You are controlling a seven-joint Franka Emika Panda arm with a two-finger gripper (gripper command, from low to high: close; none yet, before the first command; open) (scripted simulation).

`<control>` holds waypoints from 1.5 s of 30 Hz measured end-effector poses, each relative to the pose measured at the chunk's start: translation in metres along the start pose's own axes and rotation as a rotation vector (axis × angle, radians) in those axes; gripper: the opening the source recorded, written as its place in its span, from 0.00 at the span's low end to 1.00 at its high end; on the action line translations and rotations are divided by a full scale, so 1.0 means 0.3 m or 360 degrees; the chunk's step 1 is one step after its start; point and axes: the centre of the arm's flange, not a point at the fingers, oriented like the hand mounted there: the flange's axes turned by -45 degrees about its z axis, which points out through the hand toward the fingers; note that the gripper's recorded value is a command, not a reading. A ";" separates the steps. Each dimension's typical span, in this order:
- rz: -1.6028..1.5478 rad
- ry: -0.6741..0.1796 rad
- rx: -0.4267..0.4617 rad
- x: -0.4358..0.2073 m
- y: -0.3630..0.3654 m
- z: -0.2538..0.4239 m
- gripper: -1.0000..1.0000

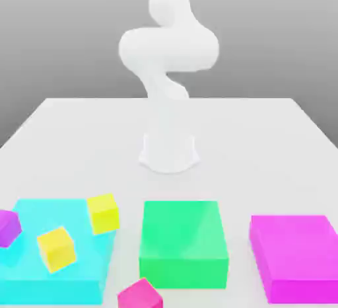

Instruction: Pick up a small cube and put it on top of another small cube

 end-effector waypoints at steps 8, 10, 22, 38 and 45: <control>0.0318 -0.0321 -0.0224 -0.052 0.024 0.504 0.50; 0.0397 -0.0397 -0.0270 -0.086 0.039 0.624 0.50; 0.0909 -0.0835 -0.0459 -0.450 0.141 1.239 0.50; 0.1237 -0.1083 -0.0497 -0.856 0.150 1.629 0.00; 0.1182 -0.1053 -0.0483 -0.699 0.149 1.485 0.00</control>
